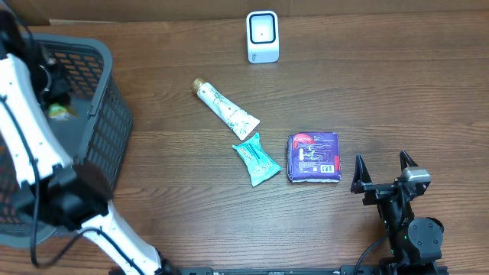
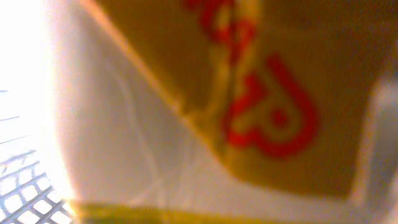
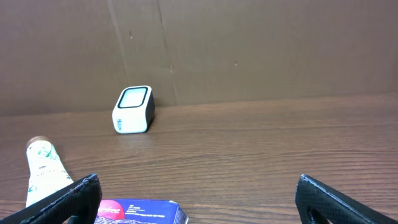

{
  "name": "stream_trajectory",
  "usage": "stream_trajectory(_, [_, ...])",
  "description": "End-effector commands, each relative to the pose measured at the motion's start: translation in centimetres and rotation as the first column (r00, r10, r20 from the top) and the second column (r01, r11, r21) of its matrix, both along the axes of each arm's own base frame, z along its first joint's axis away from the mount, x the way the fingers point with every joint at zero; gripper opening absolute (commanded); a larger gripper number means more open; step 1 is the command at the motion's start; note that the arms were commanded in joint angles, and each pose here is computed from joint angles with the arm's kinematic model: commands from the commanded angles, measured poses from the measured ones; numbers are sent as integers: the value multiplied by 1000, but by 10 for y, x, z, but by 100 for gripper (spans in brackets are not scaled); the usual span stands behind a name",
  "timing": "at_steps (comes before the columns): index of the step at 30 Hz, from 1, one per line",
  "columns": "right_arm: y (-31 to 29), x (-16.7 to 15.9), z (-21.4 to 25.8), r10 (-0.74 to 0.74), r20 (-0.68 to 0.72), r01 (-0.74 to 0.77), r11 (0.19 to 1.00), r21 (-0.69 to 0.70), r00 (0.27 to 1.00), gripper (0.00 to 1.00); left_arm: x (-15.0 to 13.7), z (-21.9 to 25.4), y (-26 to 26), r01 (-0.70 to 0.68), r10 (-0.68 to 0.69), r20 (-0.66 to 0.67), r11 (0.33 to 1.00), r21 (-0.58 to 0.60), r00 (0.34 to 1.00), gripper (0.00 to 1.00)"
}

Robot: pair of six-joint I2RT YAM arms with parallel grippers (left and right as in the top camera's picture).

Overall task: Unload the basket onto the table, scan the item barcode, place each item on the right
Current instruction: 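Lift the tea carton with the left gripper up out of the basket, then carry the tea carton with the left gripper and set it beside the tube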

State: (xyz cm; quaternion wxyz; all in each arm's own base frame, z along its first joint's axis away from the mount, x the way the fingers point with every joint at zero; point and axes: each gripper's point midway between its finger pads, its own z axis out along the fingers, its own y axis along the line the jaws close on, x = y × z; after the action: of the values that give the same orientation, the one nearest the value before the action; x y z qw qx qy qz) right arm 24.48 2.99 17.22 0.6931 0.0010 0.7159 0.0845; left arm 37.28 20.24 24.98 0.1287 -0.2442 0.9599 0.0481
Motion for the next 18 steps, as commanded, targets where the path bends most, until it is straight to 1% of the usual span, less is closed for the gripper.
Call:
stream_trajectory(1, [2,0,-2,9,4,-9,1000,8,1000,100,-13,84,-32,21,-21,252,1000,4,967,11])
stream_trajectory(4, [2,0,-2,9,4,-9,1000,8,1000,100,-24,121,-60,83,-66,380,996,-31,923,15])
stream_trajectory(7, [2,0,-2,9,4,-9,1000,8,1000,100,-33,156,-97,192,-125,508,978,-82,852,15])
stream_trajectory(9, [2,0,-2,9,4,-9,1000,8,1000,100,-40,176,-125,284,-163,583,951,-121,796,16])
stream_trajectory(11, [2,0,-2,9,4,-9,1000,8,1000,100,-46,190,-150,369,-195,635,917,-152,747,17])
stream_trajectory(14, [2,0,-2,9,4,-9,1000,8,1000,100,-53,207,-189,502,-245,694,844,-192,677,17])
stream_trajectory(18, [2,0,-2,9,4,-9,1000,8,1000,100,-53,206,-233,618,-321,699,755,-218,638,17])
